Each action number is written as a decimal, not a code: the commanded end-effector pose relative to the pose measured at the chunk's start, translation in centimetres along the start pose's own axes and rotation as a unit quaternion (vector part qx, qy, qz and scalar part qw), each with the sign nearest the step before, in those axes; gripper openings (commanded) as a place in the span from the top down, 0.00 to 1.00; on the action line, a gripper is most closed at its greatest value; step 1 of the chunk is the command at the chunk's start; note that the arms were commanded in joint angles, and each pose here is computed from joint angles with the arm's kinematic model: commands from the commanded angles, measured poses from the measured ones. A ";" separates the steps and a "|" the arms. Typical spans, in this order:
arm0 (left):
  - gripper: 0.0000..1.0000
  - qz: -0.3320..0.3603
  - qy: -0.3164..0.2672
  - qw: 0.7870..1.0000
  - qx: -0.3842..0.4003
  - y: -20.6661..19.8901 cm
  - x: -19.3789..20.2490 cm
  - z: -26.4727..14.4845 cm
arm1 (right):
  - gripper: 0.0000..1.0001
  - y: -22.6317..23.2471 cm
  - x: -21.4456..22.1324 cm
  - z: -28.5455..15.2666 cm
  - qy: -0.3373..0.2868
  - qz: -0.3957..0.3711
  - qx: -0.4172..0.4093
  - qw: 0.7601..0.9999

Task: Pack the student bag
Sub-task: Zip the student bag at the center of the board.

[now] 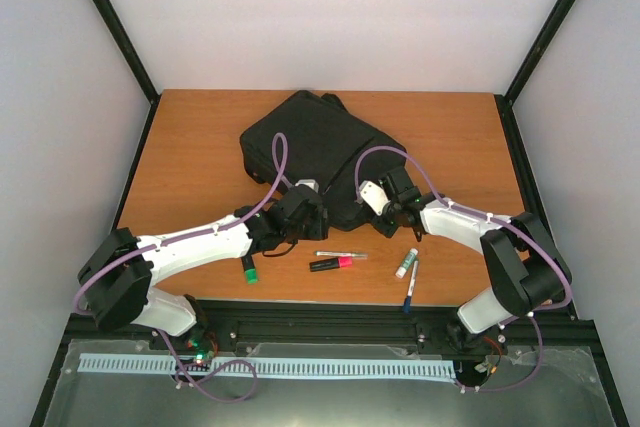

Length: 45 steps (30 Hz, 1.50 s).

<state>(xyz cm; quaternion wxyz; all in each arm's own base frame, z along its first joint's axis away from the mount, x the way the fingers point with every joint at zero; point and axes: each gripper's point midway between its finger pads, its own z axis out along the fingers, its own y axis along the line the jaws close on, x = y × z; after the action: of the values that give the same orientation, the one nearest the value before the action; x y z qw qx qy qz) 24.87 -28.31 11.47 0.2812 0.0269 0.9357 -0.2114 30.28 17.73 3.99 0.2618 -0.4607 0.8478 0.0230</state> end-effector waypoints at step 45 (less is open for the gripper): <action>0.39 -0.008 -0.019 1.000 0.018 -0.4 -0.6 -0.1 | 0.97 0.6 0.0 -1.5 0.013 -0.035 -0.018 0.999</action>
<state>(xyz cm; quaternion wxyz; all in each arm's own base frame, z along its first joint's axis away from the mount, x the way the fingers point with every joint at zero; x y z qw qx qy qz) 24.72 -28.25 10.92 0.2801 0.0274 0.9355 -0.2136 29.50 17.03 3.53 0.2408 -0.4875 0.8393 0.0089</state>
